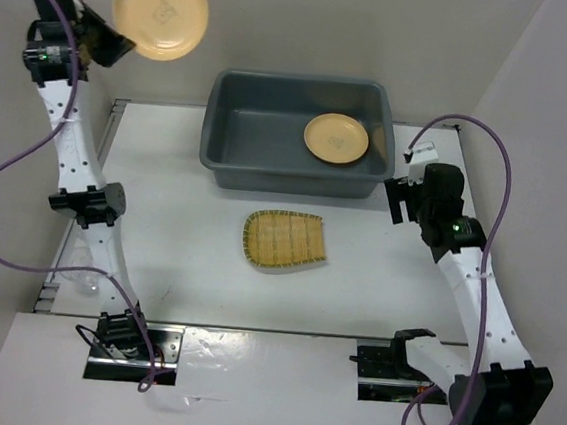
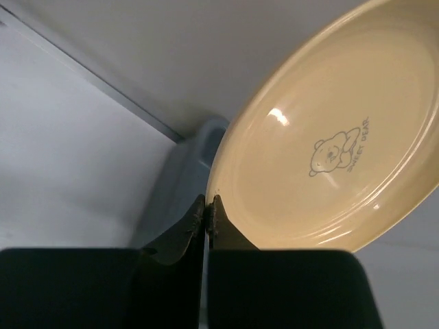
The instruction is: Place the mixed dishes into the plastic bin
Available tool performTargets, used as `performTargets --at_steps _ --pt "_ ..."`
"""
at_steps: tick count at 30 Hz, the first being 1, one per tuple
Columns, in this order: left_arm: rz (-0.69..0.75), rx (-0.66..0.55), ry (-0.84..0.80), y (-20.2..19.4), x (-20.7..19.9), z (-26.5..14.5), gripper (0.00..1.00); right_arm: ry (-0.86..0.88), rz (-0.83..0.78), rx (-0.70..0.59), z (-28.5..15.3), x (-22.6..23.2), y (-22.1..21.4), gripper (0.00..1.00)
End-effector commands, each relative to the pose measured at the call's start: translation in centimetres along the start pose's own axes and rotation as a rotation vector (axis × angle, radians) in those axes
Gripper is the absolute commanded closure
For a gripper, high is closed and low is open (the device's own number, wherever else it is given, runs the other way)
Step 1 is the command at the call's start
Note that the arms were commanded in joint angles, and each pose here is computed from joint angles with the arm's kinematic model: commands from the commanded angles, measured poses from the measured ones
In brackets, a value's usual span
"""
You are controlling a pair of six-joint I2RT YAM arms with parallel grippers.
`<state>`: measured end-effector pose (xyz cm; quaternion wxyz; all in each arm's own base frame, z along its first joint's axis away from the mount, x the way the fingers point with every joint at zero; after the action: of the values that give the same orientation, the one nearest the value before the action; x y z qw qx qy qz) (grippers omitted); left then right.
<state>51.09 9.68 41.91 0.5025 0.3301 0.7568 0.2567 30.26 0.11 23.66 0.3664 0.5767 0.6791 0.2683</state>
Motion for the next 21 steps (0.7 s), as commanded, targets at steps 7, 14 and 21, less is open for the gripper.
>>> performTargets --at_steps 7,14,21 --pt "0.023 0.421 -0.229 -18.0 -12.0 4.7 1.0 -0.213 0.162 -0.346 -1.5 -2.8 0.7 0.02" --pt "0.028 0.596 -0.304 -31.2 -18.7 6.8 1.0 -0.133 0.068 -0.439 -3.7 -1.8 -0.1 0.02" --pt "-0.021 0.587 -0.324 -38.0 -21.5 9.7 1.0 -0.135 0.019 -0.473 -6.5 -1.9 -2.5 0.02"
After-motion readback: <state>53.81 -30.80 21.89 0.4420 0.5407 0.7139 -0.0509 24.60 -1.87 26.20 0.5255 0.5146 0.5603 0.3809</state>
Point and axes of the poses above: each gripper's point midway between its finger pads, its own z axis out along the fingers, its own x axis along the line the jaws close on, y = z × x, the point moved 2 cm from there along -z, back along the fingers, and after that the axes turned 10 degrees about z, right-handed, at the moved point
